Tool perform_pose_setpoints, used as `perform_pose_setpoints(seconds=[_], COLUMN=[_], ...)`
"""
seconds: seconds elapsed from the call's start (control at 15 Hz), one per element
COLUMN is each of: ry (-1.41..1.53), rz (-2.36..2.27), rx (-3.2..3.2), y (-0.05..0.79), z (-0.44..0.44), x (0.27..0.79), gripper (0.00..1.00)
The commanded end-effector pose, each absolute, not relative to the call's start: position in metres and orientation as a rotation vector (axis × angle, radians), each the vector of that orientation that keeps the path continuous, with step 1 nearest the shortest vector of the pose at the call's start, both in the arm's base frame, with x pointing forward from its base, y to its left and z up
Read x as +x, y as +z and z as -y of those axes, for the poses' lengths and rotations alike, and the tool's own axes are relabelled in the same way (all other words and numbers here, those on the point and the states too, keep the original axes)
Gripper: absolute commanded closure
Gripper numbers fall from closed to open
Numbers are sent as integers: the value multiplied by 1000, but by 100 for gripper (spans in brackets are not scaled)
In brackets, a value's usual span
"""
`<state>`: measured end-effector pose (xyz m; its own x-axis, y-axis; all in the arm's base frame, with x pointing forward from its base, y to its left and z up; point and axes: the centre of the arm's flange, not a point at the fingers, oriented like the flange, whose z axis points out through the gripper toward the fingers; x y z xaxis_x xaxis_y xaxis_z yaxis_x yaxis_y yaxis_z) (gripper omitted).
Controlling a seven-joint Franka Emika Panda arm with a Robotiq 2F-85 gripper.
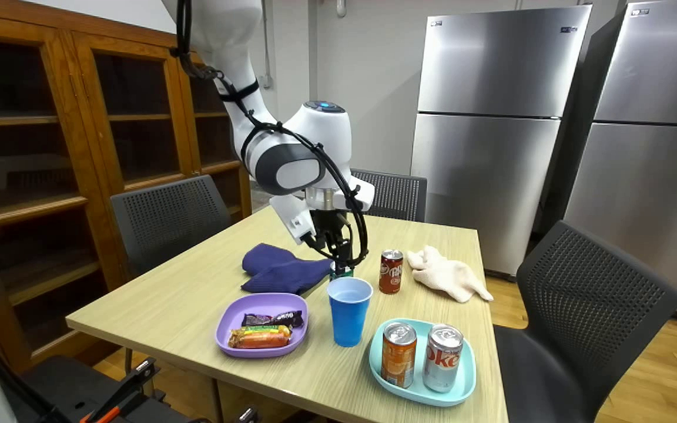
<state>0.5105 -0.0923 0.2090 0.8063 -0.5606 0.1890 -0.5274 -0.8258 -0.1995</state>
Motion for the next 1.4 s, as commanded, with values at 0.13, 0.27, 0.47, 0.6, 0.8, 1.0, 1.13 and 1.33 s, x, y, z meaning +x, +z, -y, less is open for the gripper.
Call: perform_pose_setpoints(seconds=[0.13,0.27,0.47,0.6,0.8,1.0,1.13,1.33], ry=[-314,-292,-250,-228,-211,-195,-186,-180], rz=[-910,-926,-954,-971,-999,-1018,-1032,-1052], rx=[-2876,-2883,-2885,-2888,-2888,-2889,-2890,-2884], y=[212,210,208,206,204,200,197,193], z=[86,86,88,90,93,96,98,101], x=[540,546,552,556,559,561,562,562], gripper=[0,0,0,0,0,0,0,0])
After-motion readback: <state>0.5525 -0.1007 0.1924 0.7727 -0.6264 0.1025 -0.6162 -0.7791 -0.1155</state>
